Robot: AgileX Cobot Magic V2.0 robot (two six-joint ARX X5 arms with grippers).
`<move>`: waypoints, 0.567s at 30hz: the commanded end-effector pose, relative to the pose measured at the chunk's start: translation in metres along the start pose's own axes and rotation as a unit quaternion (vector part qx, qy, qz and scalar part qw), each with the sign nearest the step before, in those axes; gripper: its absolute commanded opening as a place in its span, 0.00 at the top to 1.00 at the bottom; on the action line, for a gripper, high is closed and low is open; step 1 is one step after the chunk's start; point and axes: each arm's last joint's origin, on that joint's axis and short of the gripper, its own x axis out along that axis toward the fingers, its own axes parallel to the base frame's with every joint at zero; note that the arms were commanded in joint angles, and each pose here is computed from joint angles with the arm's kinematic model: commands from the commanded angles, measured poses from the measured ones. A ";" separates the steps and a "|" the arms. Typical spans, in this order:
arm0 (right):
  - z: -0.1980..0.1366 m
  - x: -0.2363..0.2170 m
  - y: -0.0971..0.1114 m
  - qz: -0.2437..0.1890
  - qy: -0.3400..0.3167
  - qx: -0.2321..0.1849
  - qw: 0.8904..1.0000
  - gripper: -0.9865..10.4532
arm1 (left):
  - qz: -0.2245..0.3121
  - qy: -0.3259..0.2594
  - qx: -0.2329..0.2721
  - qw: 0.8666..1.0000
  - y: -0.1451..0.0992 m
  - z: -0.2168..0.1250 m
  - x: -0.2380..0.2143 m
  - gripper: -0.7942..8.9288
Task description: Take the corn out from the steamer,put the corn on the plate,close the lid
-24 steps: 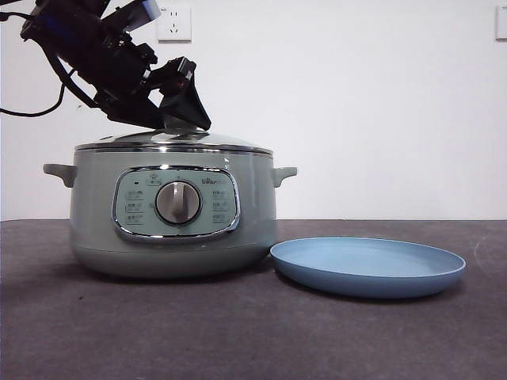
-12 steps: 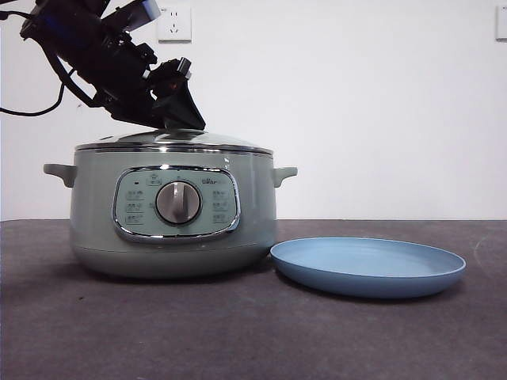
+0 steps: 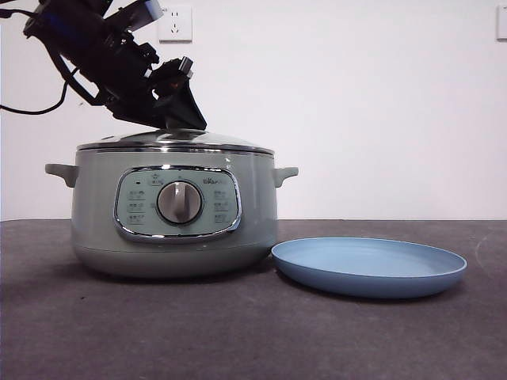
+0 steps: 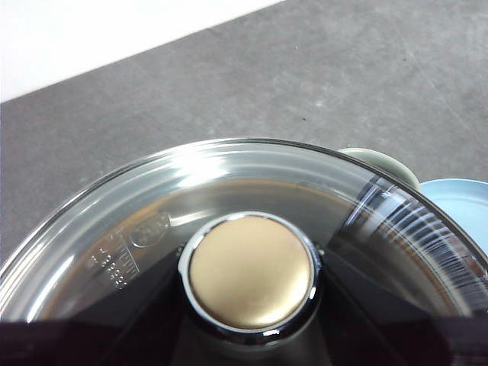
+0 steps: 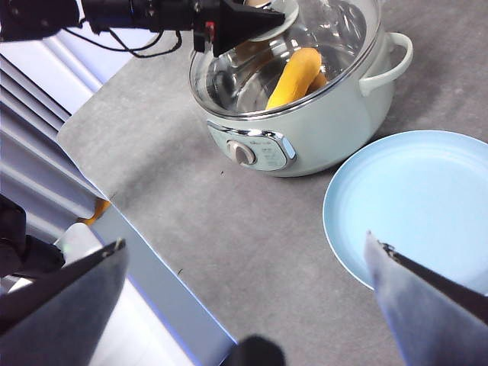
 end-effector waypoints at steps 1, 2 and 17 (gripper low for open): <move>0.001 -0.001 0.001 -0.001 -0.003 -0.007 1.000 0.39 | 0.003 -0.037 0.008 0.999 0.002 0.029 -0.008 0.93; 0.001 -0.001 0.001 -0.001 -0.003 -0.007 1.000 0.39 | 0.003 -0.036 0.007 0.999 0.002 0.036 -0.010 0.93; 0.001 0.001 -0.004 -0.052 0.005 -0.005 0.999 0.39 | 0.012 -0.106 0.002 0.994 -0.022 0.096 -0.132 0.93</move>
